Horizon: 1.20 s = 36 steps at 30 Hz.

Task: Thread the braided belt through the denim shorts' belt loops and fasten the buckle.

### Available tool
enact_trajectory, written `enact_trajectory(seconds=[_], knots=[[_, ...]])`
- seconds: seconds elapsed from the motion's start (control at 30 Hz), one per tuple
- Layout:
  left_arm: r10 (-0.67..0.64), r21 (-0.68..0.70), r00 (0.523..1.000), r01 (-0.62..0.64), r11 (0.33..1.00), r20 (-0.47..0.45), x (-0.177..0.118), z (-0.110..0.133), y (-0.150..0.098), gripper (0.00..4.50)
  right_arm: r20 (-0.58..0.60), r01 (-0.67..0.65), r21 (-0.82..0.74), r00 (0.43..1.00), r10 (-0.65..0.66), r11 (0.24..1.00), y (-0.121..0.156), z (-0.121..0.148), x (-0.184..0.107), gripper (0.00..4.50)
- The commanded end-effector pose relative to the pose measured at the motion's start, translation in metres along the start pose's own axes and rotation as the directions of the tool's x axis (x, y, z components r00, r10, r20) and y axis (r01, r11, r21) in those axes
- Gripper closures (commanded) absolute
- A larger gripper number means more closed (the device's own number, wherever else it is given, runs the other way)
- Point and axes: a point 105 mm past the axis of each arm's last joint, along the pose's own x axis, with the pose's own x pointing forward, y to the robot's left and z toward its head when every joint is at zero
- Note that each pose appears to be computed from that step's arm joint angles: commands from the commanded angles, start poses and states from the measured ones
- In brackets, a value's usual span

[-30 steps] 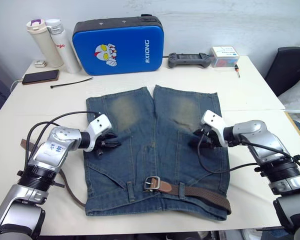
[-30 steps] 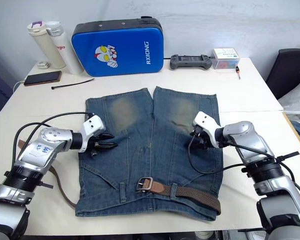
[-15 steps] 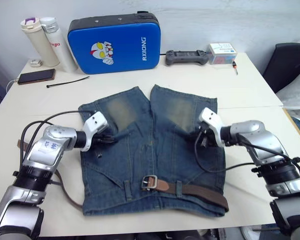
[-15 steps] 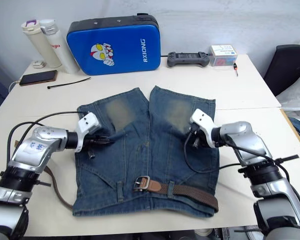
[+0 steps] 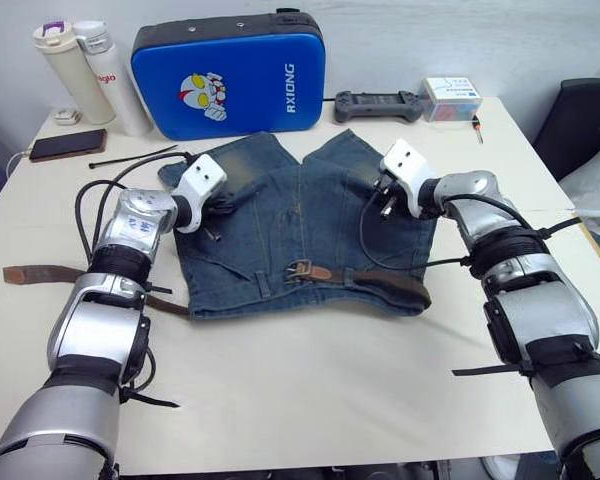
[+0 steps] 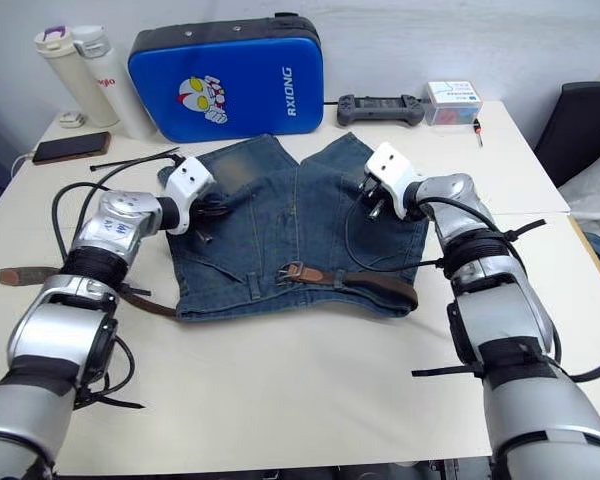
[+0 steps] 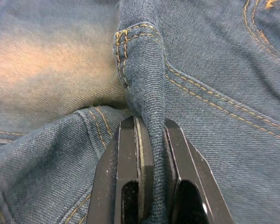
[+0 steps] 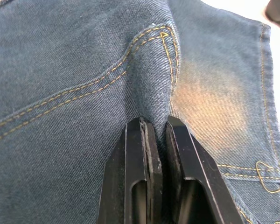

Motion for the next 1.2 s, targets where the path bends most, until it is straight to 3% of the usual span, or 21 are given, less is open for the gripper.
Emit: enact_trajectory(seconds=[0.03, 0.1, 0.33, 0.4, 0.5, 0.67, 0.73, 0.83, 0.97, 1.07, 1.2], knots=[[-0.062, 0.009, 0.998, 0.061, 0.998, 0.003, 0.001, 0.003, -0.006, 4.5, -0.024, -0.016, -0.052, 1.0, 0.015, 0.999, -0.001, -0.003, -0.002, 4.49], [-0.122, -0.01, 0.993, 0.122, 0.992, 0.007, 0.002, 0.0, -0.015, 4.5, -0.035, -0.022, -0.075, 0.999, 0.019, 0.997, 0.001, -0.008, -0.002, 4.49], [-0.117, -0.046, 0.993, 0.118, 0.992, 0.028, 0.002, -0.001, -0.015, 4.5, -0.044, 0.118, -0.185, 0.991, -0.128, 0.976, -0.021, -0.01, -0.01, 4.49], [-0.165, -0.079, 0.985, 0.169, 0.982, 0.056, 0.002, 0.004, -0.021, 3.51, -0.04, 0.14, -0.171, 0.988, -0.149, 0.975, -0.025, -0.009, -0.012, 4.5], [-0.217, -0.116, 0.971, 0.228, 0.967, 0.1, 0.0, 0.013, -0.027, 2.3, -0.041, 0.121, -0.153, 0.991, -0.129, 0.981, -0.026, -0.008, -0.014, 3.17], [-0.224, -0.133, 0.967, 0.239, 0.962, 0.121, -0.02, 0.017, -0.015, 0.08, 0.017, 0.088, -0.121, 0.996, -0.087, 0.989, -0.035, 0.009, -0.028, 0.76], [-0.205, -0.147, 0.968, 0.226, 0.963, 0.142, -0.036, 0.02, -0.005, 0.0, 0.07, 0.07, -0.107, 0.996, -0.062, 0.992, -0.04, 0.022, -0.037, 0.01], [-0.194, -0.172, 0.962, 0.228, 0.958, 0.19, -0.066, 0.03, 0.005, 0.0, 0.182, 0.004, -0.072, 0.983, 0.009, 0.997, -0.044, 0.048, -0.053, 0.01], [-0.171, -0.166, 0.941, 0.226, 0.96, 0.29, -0.105, 0.048, 0.004, 0.0, 0.285, -0.224, -0.056, 0.93, 0.231, 0.973, -0.021, 0.072, -0.072, 0.01], [-0.161, -0.275, 0.937, 0.251, 0.928, 0.311, -0.145, 0.046, -0.006, 0.0, 0.338, -0.404, -0.118, 0.843, 0.419, 0.907, 0.009, 0.09, -0.099, 0.01], [0.03, -0.398, 0.975, 0.061, 0.915, 0.22, -0.186, 0.028, -0.013, 0.0, 0.303, -0.603, -0.137, 0.73, 0.612, 0.786, 0.05, 0.096, -0.132, 0.01]])
